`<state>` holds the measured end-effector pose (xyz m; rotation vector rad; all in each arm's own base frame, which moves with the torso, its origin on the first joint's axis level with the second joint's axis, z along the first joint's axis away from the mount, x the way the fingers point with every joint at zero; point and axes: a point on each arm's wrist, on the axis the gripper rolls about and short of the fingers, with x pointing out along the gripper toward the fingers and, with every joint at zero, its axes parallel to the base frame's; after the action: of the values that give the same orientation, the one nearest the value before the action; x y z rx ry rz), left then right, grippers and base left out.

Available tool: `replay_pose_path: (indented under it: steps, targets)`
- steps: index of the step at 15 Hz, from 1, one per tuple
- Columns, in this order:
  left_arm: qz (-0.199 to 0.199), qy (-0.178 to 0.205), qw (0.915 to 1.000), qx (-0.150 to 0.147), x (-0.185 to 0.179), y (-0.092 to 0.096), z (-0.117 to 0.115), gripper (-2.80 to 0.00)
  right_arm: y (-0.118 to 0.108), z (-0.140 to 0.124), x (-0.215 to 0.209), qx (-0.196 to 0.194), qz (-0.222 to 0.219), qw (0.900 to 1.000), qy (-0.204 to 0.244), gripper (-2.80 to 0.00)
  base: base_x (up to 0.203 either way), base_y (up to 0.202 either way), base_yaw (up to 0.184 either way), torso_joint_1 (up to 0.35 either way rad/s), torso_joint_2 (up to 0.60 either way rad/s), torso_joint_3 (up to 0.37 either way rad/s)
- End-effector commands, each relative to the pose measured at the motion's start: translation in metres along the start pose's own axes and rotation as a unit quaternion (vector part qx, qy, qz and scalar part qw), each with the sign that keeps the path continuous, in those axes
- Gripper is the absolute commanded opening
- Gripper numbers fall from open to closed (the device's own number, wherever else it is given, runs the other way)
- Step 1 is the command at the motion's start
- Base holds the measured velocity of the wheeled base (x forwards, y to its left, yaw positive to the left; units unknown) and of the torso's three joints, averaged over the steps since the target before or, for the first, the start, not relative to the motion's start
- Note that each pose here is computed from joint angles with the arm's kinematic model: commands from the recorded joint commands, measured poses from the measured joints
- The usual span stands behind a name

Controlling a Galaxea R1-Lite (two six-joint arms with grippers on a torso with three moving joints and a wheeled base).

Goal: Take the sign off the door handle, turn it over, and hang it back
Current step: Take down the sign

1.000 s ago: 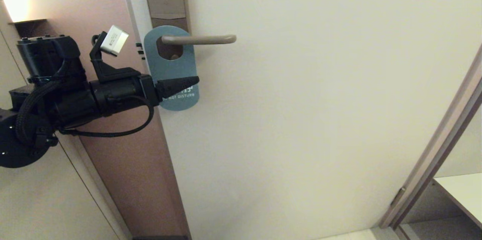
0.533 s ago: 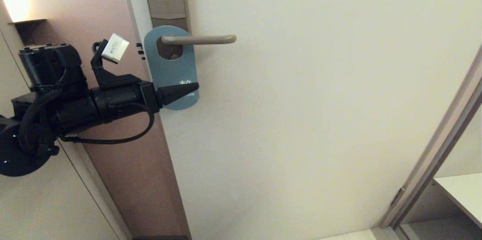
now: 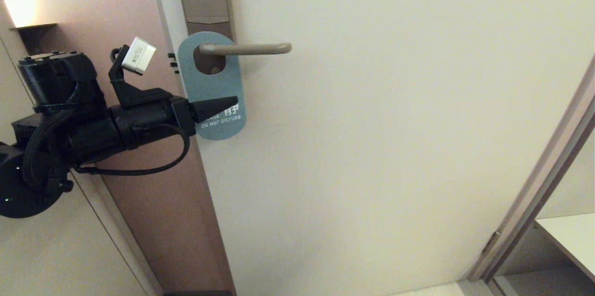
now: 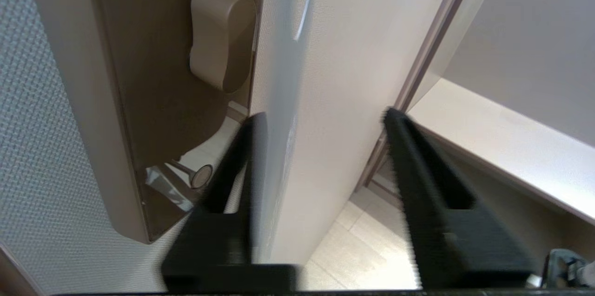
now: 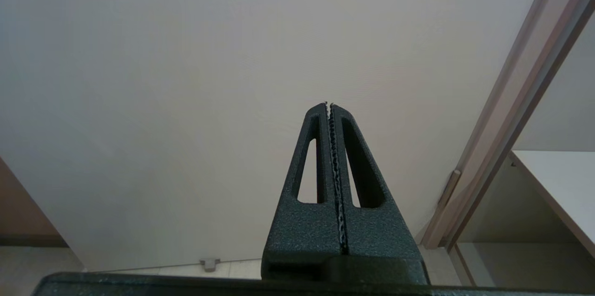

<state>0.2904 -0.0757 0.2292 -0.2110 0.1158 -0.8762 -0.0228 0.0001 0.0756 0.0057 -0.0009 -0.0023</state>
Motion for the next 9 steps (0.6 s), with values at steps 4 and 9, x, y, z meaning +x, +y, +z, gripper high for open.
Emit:
replay_pose_path:
  steps: [4, 9]
  targets:
    - [-0.005, -0.006, 1.0000, 0.004, -0.0027, -0.0046, 0.0041, -2.80, 0.0000, 0.0000, 0.0000, 0.000, 0.000, 1.000, 0.000, -2.80, 0.000, 0.000, 0.000, 0.000, 0.00, 0.000]
    - [-0.008, -0.010, 0.9999, 0.010, -0.0016, -0.0113, 0.0059, -2.80, 0.0000, 0.0000, 0.0000, 0.000, 0.000, 1.000, 0.000, -2.80, 0.000, 0.000, 0.000, 0.000, 0.00, 0.000]
